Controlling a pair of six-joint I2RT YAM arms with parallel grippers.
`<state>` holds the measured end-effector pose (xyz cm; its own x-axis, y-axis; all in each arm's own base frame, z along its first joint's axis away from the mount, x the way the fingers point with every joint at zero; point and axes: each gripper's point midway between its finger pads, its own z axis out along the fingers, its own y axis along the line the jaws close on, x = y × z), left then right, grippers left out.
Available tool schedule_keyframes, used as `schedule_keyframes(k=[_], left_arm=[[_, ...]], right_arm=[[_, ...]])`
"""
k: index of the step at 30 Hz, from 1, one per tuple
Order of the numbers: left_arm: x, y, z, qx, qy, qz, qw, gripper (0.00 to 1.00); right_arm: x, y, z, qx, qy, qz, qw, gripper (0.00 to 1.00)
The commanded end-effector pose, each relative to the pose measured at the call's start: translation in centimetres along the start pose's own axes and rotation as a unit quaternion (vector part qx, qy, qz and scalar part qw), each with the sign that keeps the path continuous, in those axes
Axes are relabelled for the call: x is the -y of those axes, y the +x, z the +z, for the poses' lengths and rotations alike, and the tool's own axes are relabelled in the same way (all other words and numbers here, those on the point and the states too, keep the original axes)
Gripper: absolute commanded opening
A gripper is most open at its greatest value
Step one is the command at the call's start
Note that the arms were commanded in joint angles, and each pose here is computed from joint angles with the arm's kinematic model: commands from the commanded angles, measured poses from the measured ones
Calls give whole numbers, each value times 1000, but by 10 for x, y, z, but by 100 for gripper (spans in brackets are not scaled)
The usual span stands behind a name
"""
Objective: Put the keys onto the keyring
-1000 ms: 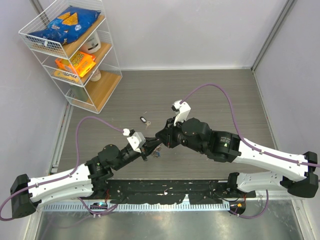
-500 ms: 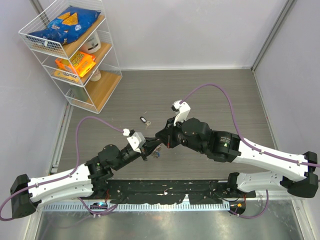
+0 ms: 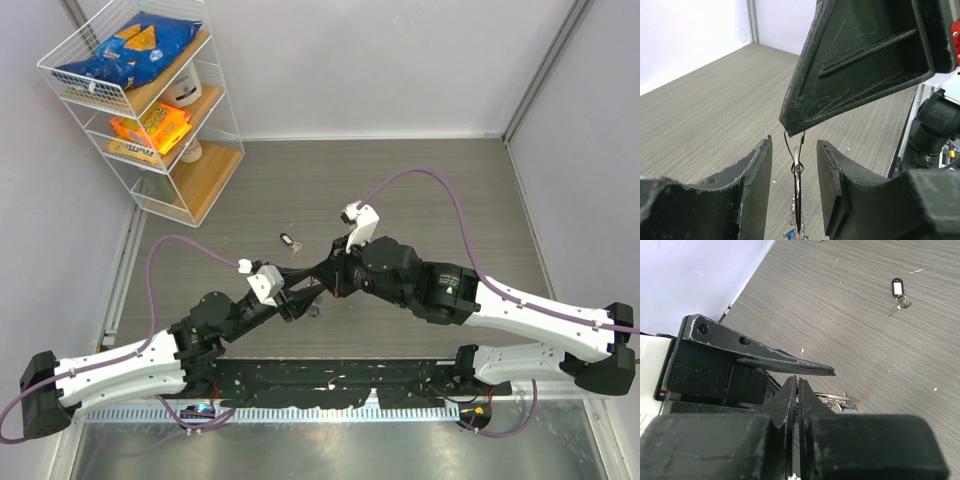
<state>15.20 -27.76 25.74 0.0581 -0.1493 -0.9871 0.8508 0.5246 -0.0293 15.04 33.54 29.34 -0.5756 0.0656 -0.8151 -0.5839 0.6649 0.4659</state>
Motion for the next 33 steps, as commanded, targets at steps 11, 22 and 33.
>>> schedule_keyframes(k=[11, 22, 33], left_arm=[[1, -19, 1, 40, 0, -7, 999, 40], [-3, -21, -2, 47, -8, -5, 999, 33], [-8, -25, -7, 62, -21, -4, 998, 0]], right_arm=[[-10, -22, -2, 43, -16, 5, 999, 6], [-8, -24, -6, 48, -16, 5, 999, 6], [-7, -21, -4, 45, -15, 3, 999, 6]])
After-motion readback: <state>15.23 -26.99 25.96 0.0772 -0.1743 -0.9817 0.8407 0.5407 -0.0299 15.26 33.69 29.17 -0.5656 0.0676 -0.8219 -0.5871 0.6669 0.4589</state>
